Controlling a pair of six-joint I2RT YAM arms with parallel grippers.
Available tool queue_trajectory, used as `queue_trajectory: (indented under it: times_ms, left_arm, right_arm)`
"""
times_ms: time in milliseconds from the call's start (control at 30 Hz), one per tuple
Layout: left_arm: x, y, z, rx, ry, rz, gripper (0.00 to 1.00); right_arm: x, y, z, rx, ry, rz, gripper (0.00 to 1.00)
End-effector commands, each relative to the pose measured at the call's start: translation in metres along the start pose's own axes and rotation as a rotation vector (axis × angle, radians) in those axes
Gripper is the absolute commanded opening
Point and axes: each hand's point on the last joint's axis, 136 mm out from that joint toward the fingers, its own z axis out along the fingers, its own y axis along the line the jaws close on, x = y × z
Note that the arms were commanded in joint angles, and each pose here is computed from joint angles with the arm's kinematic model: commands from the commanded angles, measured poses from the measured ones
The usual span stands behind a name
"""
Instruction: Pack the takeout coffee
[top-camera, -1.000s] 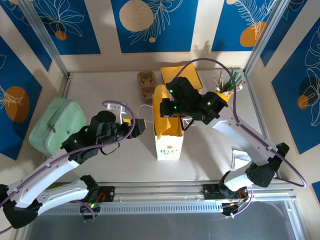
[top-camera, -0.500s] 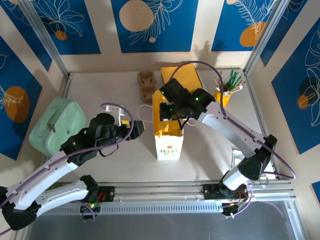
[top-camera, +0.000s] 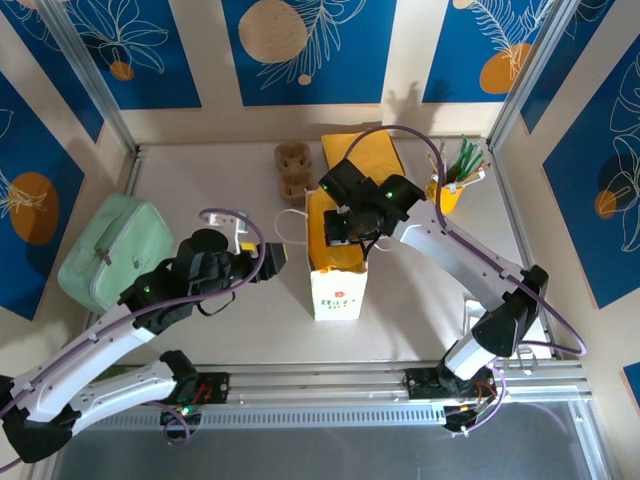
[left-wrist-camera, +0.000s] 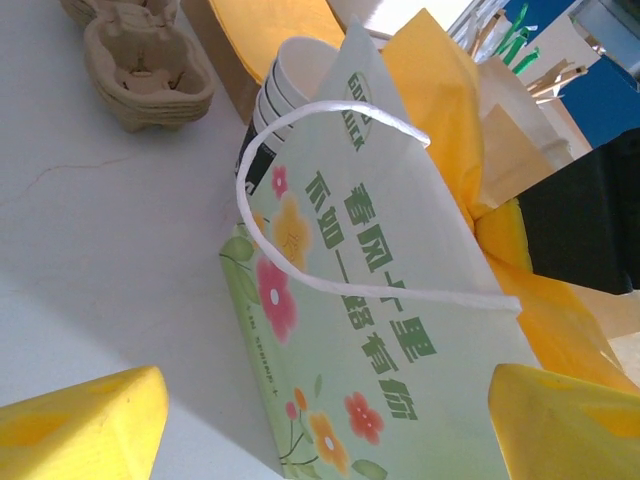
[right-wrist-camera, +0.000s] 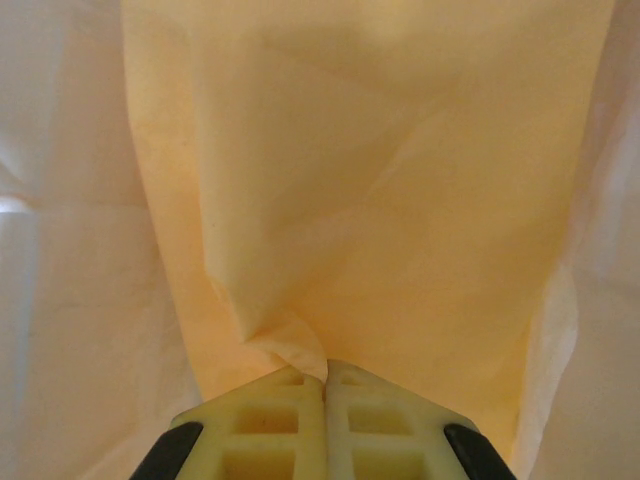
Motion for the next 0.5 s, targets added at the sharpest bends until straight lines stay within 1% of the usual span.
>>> queue_trajectory:
  times_ms: [0, 100, 267, 467]
  left_arm:
    - [0.000, 0.006, -0.003, -0.018, -0.012, -0.011, 0.84]
    - [0.000, 0.005, -0.003, -0.017, -0.011, -0.011, 0.84]
    - [-0.001, 0.007, -0.003, -0.025, -0.014, -0.009, 0.84]
    - [0.001, 0.010, 0.000, -0.042, -0.011, -0.007, 0.84]
  right_arm:
    - [0.008, -0.009, 0.006, 0.059, 0.036, -0.018, 0.03]
    - [0.008, -0.008, 0.004, 0.052, 0.036, -0.019, 0.08]
    - [-0.003, -0.004, -0.011, 0.033, -0.002, -0.010, 0.21]
    - [-0.016, 0.008, -0.028, -0.028, -0.052, -0.009, 0.26]
